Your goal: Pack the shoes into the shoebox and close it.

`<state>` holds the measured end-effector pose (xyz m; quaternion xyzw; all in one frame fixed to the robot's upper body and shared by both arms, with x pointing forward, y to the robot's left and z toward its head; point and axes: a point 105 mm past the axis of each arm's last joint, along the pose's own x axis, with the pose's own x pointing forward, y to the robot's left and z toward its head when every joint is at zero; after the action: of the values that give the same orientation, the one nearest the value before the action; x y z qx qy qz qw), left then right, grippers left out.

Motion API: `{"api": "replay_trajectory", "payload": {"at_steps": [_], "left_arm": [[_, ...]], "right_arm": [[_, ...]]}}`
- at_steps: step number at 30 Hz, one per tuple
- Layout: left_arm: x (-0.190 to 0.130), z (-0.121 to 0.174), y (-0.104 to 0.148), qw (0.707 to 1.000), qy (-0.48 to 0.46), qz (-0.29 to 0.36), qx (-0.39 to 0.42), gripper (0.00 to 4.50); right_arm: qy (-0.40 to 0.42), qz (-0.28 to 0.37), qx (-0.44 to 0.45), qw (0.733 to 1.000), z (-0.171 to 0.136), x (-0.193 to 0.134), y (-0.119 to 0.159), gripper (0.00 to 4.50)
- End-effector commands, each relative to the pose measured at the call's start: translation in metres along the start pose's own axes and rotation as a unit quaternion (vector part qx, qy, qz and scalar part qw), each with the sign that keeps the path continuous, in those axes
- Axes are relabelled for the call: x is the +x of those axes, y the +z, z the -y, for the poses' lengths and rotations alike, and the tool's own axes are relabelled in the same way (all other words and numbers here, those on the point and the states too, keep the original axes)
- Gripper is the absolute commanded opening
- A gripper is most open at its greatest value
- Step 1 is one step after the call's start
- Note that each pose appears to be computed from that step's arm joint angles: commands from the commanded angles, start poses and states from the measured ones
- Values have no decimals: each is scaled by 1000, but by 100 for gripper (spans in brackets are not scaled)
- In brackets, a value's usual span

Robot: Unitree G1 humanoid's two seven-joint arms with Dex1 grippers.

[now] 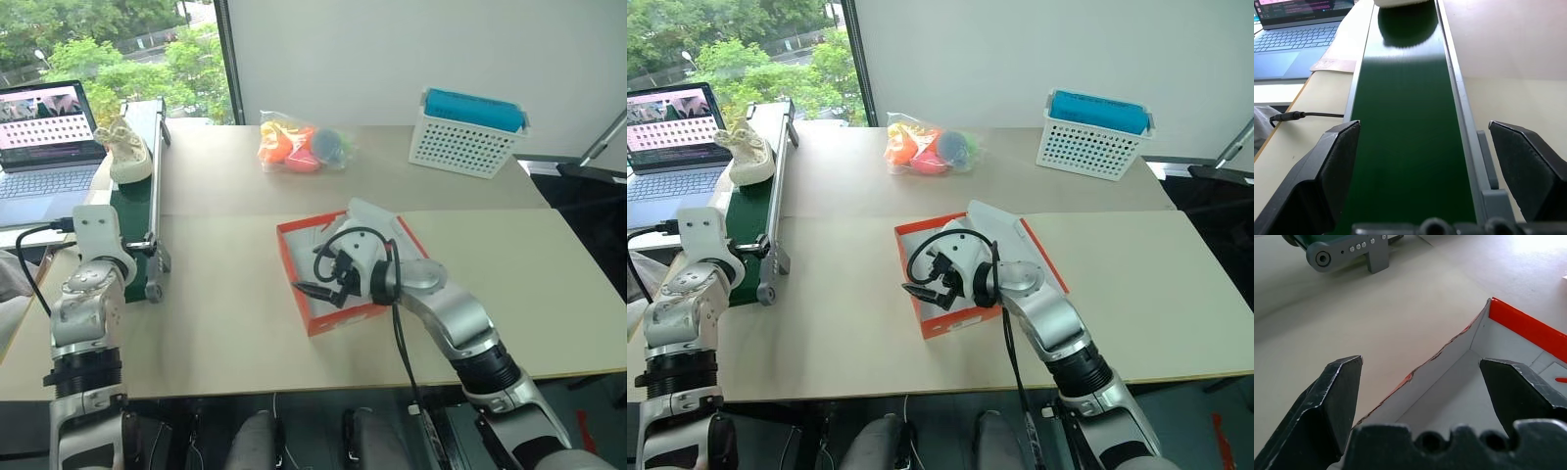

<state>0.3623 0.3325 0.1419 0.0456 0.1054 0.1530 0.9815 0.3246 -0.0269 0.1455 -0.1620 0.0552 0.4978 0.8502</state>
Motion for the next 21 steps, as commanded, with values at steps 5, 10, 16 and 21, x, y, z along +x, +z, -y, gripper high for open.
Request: {"api": "replay_trajectory", "payload": {"at_steps": [5,10,16,21], "left_arm": [[-2,2,13,1000,-1,16,-3,450],[-4,5,13,999,-4,-31,-14,450],[-10,0,37,999,3,-29,-27,450],[-12,0,54,1000,4,-3,-27,450]], "right_arm": [[-27,23,-8,999,9,-6,9,448],[-32,20,-6,999,10,-6,7,448],[-31,20,-3,999,9,-6,7,448],[-29,21,-3,999,8,-6,7,448]]}}
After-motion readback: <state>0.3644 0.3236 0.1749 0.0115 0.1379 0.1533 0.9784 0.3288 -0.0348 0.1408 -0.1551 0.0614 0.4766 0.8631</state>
